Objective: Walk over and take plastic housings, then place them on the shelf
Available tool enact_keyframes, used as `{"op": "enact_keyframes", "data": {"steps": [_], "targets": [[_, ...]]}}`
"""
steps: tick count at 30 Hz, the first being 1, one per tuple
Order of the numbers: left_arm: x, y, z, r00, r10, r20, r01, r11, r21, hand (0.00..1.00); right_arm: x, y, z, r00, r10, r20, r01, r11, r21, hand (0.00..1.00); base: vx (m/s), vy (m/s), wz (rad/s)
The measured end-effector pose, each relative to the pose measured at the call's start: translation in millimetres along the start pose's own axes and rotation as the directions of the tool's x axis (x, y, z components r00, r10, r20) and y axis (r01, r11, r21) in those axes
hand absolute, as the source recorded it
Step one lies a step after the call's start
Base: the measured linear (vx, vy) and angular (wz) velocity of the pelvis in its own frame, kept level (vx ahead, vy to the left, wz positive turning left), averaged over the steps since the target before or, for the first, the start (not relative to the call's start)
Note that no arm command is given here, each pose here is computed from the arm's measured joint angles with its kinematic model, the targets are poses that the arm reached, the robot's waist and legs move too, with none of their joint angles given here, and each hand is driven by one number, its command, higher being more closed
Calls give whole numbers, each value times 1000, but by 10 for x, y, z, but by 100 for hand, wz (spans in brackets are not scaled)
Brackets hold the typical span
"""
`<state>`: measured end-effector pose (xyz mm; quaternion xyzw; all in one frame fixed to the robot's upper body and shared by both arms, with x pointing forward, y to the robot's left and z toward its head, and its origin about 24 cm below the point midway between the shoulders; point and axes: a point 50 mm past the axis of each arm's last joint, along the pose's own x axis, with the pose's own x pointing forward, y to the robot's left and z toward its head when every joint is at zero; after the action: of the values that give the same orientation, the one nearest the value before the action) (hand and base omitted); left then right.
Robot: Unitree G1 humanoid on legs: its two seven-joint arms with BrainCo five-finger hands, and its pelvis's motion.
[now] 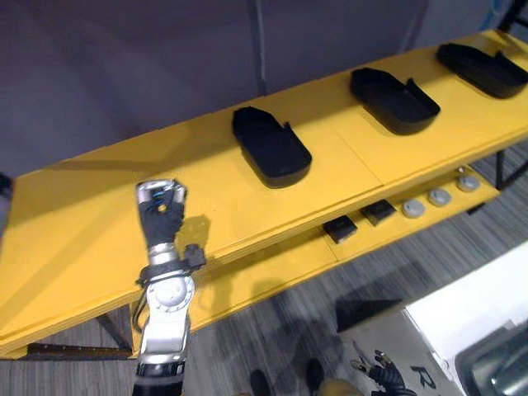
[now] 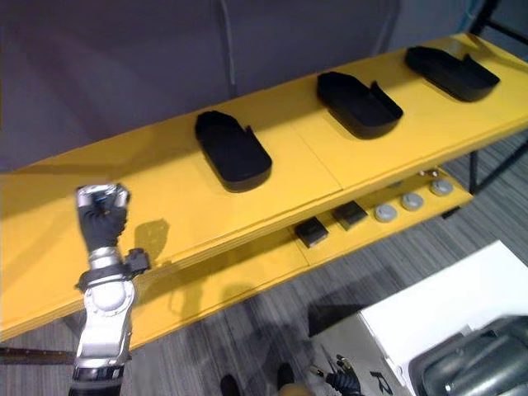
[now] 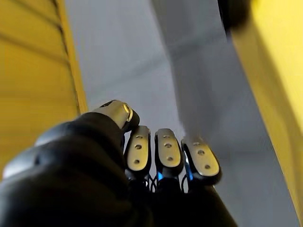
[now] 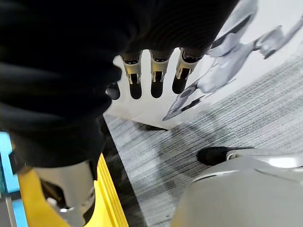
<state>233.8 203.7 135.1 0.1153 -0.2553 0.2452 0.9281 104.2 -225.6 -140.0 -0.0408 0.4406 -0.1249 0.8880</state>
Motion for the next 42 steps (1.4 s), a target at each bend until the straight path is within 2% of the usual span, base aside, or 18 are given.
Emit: {"op": "enact_keyframes", "data": {"steps": [5, 9, 11, 12, 13, 15, 16, 17, 18, 21, 27, 33, 42], "targets": [[-355, 510, -281, 966, 197, -170, -181, 978, 107, 100, -6, 61, 14, 1000, 12, 10, -12, 1000, 11, 0, 1, -10, 21], [-712, 729, -673, 881, 259, -396, -184, 958, 218, 100, -23, 187, 109, 997, 40, 59, -41, 999, 17, 0, -14, -6, 11], [-1068, 794, -1010, 761, 250, -599, -120, 961, 249, 100, -42, 318, 176, 992, 84, 92, -84, 996, -2, 0, -33, -1, 2], [-1173, 806, -1091, 721, 248, -647, -105, 962, 251, 100, -48, 343, 192, 991, 89, 100, -90, 996, -1, 0, -44, 2, -7], [-1392, 816, -1234, 636, 230, -737, -62, 967, 248, 100, -56, 389, 207, 989, 100, 107, -101, 995, 3, 0, -35, 1, -9], [-1729, 805, -1411, 495, 191, -848, -13, 977, 212, 100, -68, 443, 220, 988, 112, 110, -114, 993, 11, 0, -28, 2, -5], [-1815, 799, -1451, 458, 179, -871, 4, 979, 203, 100, -75, 449, 229, 987, 113, 116, -115, 993, 13, 0, -31, 6, -6], [-1961, 790, -1513, 393, 156, -906, 25, 983, 180, 0, -81, 453, 235, 986, 113, 121, -116, 993, 16, 0, -50, 14, -18], [-2123, 785, -1564, 324, 139, -936, 39, 986, 160, 0, -80, 451, 238, 986, 112, 122, -115, 993, 16, 0, -49, 14, -19], [-2321, 747, -1621, 238, 105, -966, 71, 990, 125, 0, -91, 440, 201, 988, 108, 112, -111, 994, 19, 0, -28, 5, -12], [-2565, 614, -1697, 119, 42, -992, 149, 987, 60, 0, -71, 359, 84, 996, 74, 57, -76, 996, 44, 0, 12, 0, -13], [-2582, 467, -1742, 96, -21, -995, 259, 966, 4, 0, -49, 332, -16, 998, 63, 1, -63, 997, 43, 0, 35, -3, -9], [-2548, 464, -1764, 102, -28, -994, 284, 959, 2, 0, 41, 339, 156, 998, 62, 34, -63, 998, 27, 0, -49, -10, -16]]}}
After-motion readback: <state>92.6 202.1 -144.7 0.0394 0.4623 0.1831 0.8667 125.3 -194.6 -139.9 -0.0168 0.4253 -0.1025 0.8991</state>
